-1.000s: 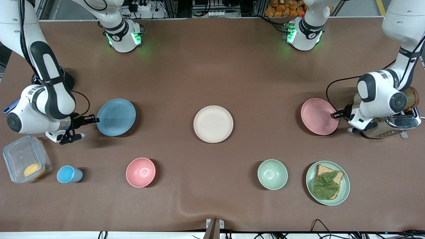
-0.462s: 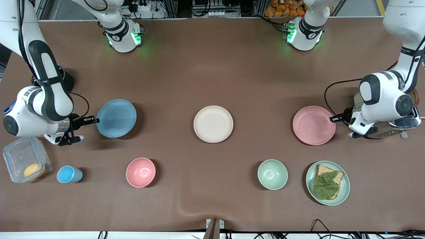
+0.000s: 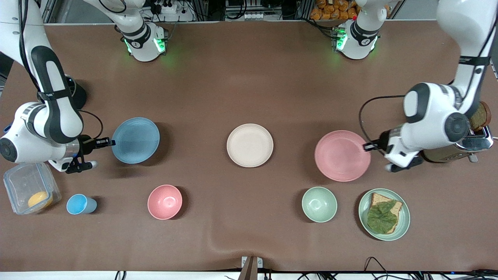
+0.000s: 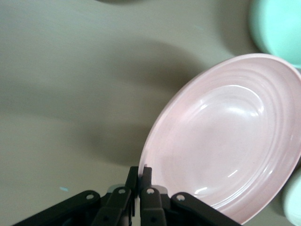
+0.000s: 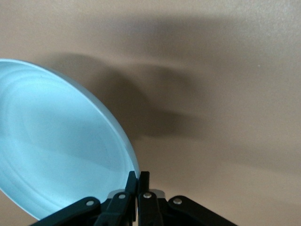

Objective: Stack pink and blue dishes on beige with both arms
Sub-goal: 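Slide the pink plate with the left gripper onto the beige plate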

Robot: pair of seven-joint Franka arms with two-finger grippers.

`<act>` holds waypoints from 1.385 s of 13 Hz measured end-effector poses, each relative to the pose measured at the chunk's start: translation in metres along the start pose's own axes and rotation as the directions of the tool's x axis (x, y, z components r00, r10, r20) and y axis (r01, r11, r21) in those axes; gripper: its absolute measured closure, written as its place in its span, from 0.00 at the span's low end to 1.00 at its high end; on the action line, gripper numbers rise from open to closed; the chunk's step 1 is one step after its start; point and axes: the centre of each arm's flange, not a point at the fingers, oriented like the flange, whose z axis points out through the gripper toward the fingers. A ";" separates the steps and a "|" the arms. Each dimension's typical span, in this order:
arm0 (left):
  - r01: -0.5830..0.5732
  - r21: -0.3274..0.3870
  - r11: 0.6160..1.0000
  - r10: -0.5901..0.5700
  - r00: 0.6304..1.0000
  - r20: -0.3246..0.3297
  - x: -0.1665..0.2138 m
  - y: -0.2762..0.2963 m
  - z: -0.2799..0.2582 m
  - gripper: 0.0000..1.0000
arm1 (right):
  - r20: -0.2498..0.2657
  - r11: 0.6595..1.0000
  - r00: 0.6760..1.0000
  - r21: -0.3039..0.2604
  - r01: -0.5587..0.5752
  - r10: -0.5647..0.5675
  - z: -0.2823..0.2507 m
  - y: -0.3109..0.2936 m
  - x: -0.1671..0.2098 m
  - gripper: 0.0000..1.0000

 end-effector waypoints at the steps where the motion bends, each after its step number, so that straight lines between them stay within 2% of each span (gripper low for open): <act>1: -0.005 -0.007 1.000 0.005 1.000 0.014 -0.012 0.035 0.009 0.95 | 0.003 1.000 1.000 0.001 0.002 -0.002 -0.001 -0.001 0.001 0.97; 4: -0.013 -0.003 1.000 0.013 0.999 0.041 -0.053 0.125 0.038 0.95 | 0.004 1.000 1.000 0.001 0.001 -0.001 -0.004 -0.002 0.005 0.97; 6: -0.019 0.003 1.000 0.019 0.999 0.047 -0.075 0.157 0.051 0.95 | 0.002 1.000 1.000 0.001 -0.001 0.001 -0.006 -0.002 0.006 0.97; 11: 0.030 -0.045 0.999 -0.027 0.998 0.064 -0.080 0.159 0.077 0.95 | 0.015 1.000 1.000 -0.002 -0.025 0.026 -0.012 -0.018 0.011 0.97; 13: 0.036 -0.092 0.995 -0.031 0.998 0.057 -0.087 0.169 0.080 0.95 | 0.015 0.999 0.999 -0.009 -0.034 0.034 -0.014 -0.026 0.015 0.97; 18: 0.016 -0.137 0.990 -0.011 0.999 0.034 -0.102 0.190 0.107 0.95 | 0.015 0.999 0.999 -0.012 -0.036 0.036 -0.015 -0.032 0.017 0.97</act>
